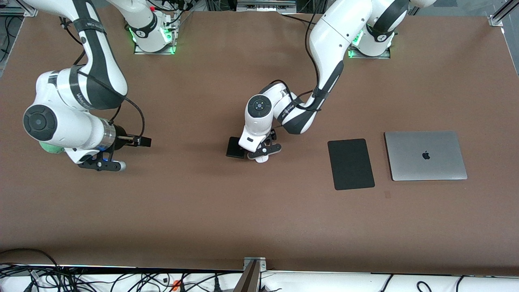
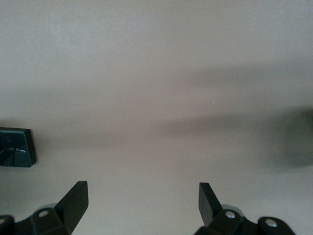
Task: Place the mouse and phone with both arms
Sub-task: 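Grasp the white mouse with the left gripper while the right gripper nears the phone, then carry the mouse to the mousepad while the right gripper grasps the phone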
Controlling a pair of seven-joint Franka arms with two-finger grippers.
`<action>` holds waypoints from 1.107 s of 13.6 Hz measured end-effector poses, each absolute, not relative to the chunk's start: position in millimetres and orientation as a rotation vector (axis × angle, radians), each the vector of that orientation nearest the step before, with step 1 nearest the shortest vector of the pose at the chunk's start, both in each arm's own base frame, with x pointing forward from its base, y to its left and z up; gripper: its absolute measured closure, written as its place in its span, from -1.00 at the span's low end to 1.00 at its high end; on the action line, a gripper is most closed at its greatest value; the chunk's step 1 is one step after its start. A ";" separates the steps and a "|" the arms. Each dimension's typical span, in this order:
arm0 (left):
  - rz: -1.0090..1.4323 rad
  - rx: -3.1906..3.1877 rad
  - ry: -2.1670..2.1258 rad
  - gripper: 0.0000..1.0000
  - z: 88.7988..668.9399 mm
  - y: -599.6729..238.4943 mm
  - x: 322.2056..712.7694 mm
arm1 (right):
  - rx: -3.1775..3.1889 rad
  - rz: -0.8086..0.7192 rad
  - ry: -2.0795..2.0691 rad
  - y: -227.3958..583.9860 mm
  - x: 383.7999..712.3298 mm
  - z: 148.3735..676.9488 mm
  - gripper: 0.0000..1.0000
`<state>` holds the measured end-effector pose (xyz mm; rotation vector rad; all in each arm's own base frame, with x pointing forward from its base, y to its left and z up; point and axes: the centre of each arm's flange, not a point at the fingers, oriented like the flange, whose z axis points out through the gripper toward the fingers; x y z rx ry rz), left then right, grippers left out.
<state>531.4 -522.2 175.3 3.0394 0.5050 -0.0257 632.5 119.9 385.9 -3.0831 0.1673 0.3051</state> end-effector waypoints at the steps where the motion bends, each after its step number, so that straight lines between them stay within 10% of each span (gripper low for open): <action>1: -0.023 3.043 0.499 -1.00 174.3 -521.5 531.9 | -3.085 0.300 0.175 125.6 632.1 384.9 -1.00; 3: -0.008 3.058 0.468 -0.93 172.2 -520.1 532.6 | -3.087 0.295 0.173 134.8 630.5 383.8 -1.00; 6: 0.004 3.074 0.397 -0.29 171.6 -517.9 534.7 | -3.090 0.298 0.170 142.4 628.7 380.2 -1.00; 15: 0.010 3.108 0.277 -0.24 205.5 -414.4 619.2 | -3.092 0.278 0.197 158.2 625.3 372.7 -1.00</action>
